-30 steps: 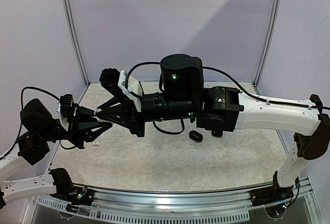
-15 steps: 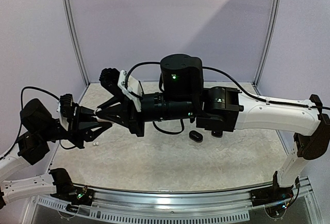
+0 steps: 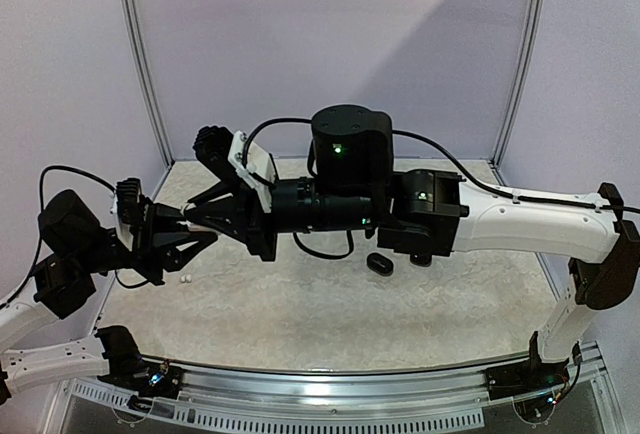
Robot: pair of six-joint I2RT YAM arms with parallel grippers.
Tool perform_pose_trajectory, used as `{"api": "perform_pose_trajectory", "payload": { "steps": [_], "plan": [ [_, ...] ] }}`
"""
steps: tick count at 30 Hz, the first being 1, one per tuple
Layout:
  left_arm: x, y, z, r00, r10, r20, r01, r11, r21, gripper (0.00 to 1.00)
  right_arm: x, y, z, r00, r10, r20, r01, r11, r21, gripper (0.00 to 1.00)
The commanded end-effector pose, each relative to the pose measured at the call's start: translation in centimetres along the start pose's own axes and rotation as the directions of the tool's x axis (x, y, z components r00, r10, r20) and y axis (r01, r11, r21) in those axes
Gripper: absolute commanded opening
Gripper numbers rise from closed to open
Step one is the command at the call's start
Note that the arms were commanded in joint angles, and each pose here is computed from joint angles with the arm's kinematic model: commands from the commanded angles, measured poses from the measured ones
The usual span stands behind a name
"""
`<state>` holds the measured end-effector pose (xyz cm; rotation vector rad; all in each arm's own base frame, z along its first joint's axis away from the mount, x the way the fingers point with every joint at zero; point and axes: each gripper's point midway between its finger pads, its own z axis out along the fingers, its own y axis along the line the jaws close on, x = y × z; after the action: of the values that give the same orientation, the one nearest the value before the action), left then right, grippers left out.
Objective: Insert the wireless bluetooth earbuds into the charging case
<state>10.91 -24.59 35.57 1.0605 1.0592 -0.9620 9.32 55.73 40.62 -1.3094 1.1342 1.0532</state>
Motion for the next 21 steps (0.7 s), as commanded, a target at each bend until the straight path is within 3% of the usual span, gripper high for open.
{"api": "perform_pose_trajectory", "payload": {
  "steps": [1,6,14,18,21],
  "plan": [
    [-2.2,0.8,-0.2,0.998,0.048,0.048,-0.047,0.998,-0.037,0.00,4.8,0.0,1.0,0.991,0.037,-0.127,-0.036,0.999,0.013,0.03],
    [-2.4,1.0,-0.2,0.997,0.054,0.051,-0.052,0.997,-0.049,0.00,6.3,-0.5,0.7,0.981,0.033,-0.190,-0.025,0.999,0.044,0.07],
    [-2.3,1.1,-0.2,0.998,0.051,0.047,-0.049,0.997,-0.056,0.00,7.0,-0.6,0.7,0.977,0.033,-0.212,-0.021,0.998,0.057,0.22],
    [-2.3,1.1,-0.2,0.998,0.049,0.046,-0.047,0.997,-0.054,0.00,7.0,-0.9,0.7,0.977,0.037,-0.210,-0.023,0.997,0.068,0.24],
    [-2.2,1.0,-0.2,0.998,0.042,0.042,-0.040,0.998,-0.050,0.00,7.0,-1.2,0.7,0.976,0.044,-0.212,-0.025,0.996,0.091,0.19]
  ]
}}
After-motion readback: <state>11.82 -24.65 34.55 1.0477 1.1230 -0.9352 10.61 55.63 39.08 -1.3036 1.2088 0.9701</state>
